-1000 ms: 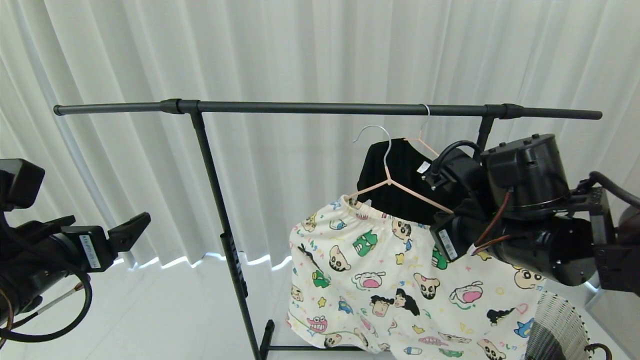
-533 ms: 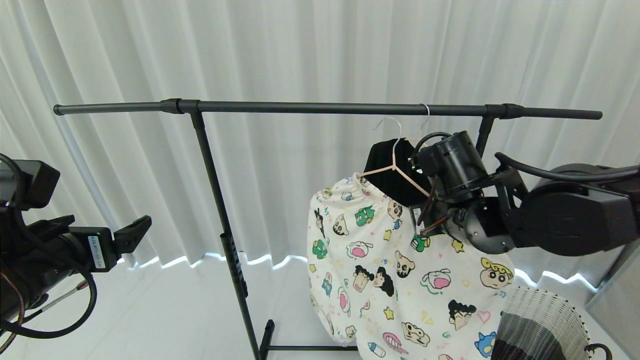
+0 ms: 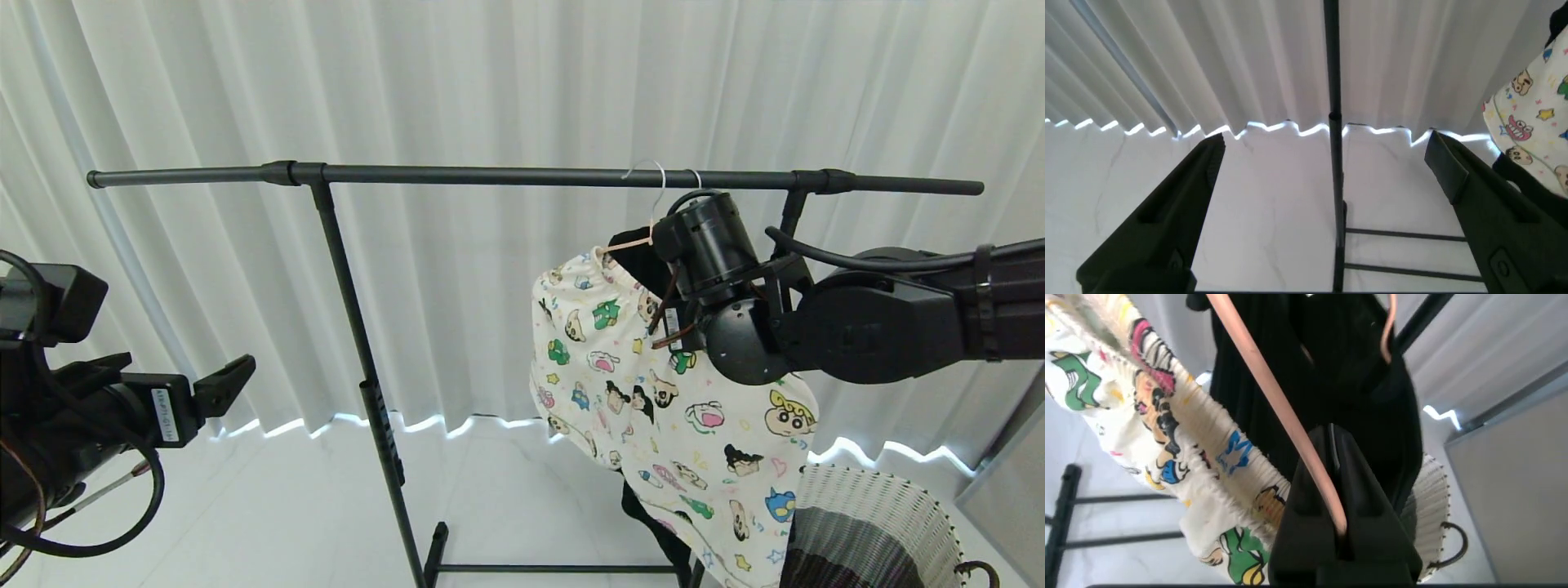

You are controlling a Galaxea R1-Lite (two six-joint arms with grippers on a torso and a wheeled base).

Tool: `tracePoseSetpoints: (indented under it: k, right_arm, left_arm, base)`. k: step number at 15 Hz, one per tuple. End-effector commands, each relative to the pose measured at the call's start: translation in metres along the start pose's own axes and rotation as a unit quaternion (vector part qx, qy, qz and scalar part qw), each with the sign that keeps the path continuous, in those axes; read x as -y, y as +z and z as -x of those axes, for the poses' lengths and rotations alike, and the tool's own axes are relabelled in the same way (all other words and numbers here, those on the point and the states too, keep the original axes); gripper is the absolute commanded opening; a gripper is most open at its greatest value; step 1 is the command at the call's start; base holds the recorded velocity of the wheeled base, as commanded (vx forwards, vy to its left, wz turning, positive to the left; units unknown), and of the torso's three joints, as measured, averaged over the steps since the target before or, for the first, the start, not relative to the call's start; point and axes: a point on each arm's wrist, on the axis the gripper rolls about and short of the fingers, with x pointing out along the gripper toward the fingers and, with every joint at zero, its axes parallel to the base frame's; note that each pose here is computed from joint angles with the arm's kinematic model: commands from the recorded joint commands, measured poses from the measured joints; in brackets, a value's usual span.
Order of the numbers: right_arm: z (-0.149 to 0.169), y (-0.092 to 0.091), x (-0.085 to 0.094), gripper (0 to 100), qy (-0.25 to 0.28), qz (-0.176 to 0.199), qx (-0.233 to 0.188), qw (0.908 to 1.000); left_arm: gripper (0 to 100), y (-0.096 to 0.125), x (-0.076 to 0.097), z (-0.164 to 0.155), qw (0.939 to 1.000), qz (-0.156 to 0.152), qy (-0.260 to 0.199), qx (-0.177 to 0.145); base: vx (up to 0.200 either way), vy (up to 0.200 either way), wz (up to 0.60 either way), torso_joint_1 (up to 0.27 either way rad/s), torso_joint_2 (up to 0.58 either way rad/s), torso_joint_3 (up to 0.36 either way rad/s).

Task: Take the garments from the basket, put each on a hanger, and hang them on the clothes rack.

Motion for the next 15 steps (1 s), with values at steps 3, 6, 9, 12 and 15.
tracePoseSetpoints:
  k: [3, 6, 9, 12, 15]
  right_arm:
    - [0.003, 0.006, -0.001, 0, 0.0, -0.007, 0.009, 0.9999]
    - [0.004, 0.008, -0.001, 0, -0.008, -0.011, 0.014, 0.9998]
    - [0.008, 0.008, -0.002, 0, -0.013, -0.01, 0.019, 0.9997]
    - [0.01, 0.007, -0.003, 0, -0.011, -0.003, 0.019, 0.9998]
    - [0.013, 0.005, -0.009, 0, -0.006, 0.022, 0.02, 0.9996]
  left_arm:
    - [100, 0.001, 0.005, 0.002, 0.9999, -0.004, -0.015, 0.005]
    - [100, -0.001, 0.005, 0.004, 0.9999, -0.004, -0.016, 0.003]
    - [100, -0.005, 0.006, 0.006, 0.9998, -0.005, -0.018, 0.0]
    - [100, -0.005, 0.008, 0.006, 0.9997, -0.007, -0.024, 0.001]
    - [100, -0.005, 0.009, 0.007, 0.9996, -0.008, -0.027, 0.001]
  base:
    - [0.2, 0.0, 0.0, -0.007, 0.0, 0.006]
    - [0.2, 0.0, 0.0, 0.009, 0.0, -0.002]
    - [0.133, 0.0, 0.0, 0.0, 0.0, 0.003]
    - [0.0, 0.0, 0.0, 0.0, 0.0, 0.0]
    - [0.0, 0.0, 0.0, 0.0, 0.0, 0.0]
